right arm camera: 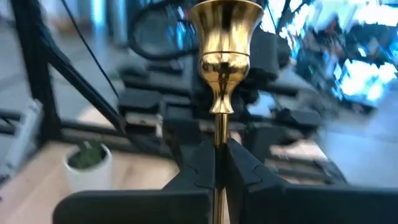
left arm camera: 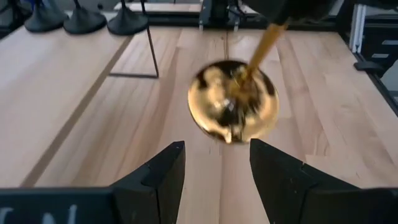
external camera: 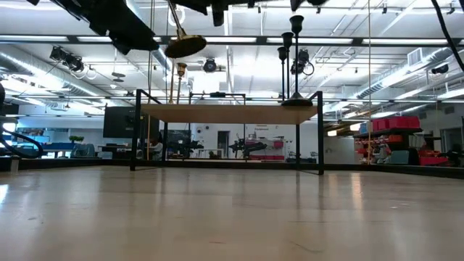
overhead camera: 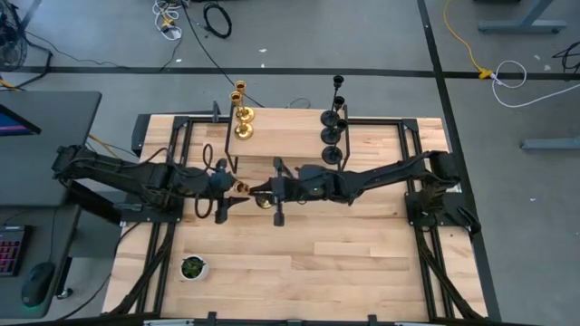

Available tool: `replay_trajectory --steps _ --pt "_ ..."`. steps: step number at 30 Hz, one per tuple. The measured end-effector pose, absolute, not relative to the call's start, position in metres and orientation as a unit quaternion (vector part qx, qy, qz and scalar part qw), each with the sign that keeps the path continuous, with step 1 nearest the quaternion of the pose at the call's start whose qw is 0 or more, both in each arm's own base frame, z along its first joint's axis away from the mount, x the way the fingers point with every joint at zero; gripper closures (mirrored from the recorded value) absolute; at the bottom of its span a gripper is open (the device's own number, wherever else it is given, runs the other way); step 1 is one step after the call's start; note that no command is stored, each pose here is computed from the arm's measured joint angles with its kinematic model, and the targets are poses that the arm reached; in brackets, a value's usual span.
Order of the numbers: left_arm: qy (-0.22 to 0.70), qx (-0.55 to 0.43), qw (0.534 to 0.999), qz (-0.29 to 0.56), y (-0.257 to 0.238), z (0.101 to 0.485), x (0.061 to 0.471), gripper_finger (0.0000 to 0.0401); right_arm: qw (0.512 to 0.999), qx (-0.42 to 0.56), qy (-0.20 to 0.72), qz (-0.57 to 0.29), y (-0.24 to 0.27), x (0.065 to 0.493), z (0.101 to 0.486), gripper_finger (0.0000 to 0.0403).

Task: Pick & Place candle stick holders
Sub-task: Put the gold candle holder on the shelf aligned with the other gold candle holders

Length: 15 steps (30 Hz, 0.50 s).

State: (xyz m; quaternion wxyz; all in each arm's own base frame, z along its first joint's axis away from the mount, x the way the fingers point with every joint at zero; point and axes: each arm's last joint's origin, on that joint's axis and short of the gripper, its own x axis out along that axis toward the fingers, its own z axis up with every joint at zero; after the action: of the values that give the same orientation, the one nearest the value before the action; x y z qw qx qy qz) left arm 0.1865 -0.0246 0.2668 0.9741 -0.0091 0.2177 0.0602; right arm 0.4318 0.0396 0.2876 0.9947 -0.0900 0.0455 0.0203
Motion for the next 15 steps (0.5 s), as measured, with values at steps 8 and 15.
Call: replay_trajectory --steps 8,15 --pt "0.171 0.007 0.984 0.053 -0.025 0.276 0.19 0.022 0.993 -0.061 -0.096 0.041 0.033 0.411 0.262 0.0399" --pt "0.091 0.028 0.994 0.048 -0.026 0.291 0.194 0.022 0.983 -0.044 -0.169 0.056 0.035 0.399 0.26 0.0399"
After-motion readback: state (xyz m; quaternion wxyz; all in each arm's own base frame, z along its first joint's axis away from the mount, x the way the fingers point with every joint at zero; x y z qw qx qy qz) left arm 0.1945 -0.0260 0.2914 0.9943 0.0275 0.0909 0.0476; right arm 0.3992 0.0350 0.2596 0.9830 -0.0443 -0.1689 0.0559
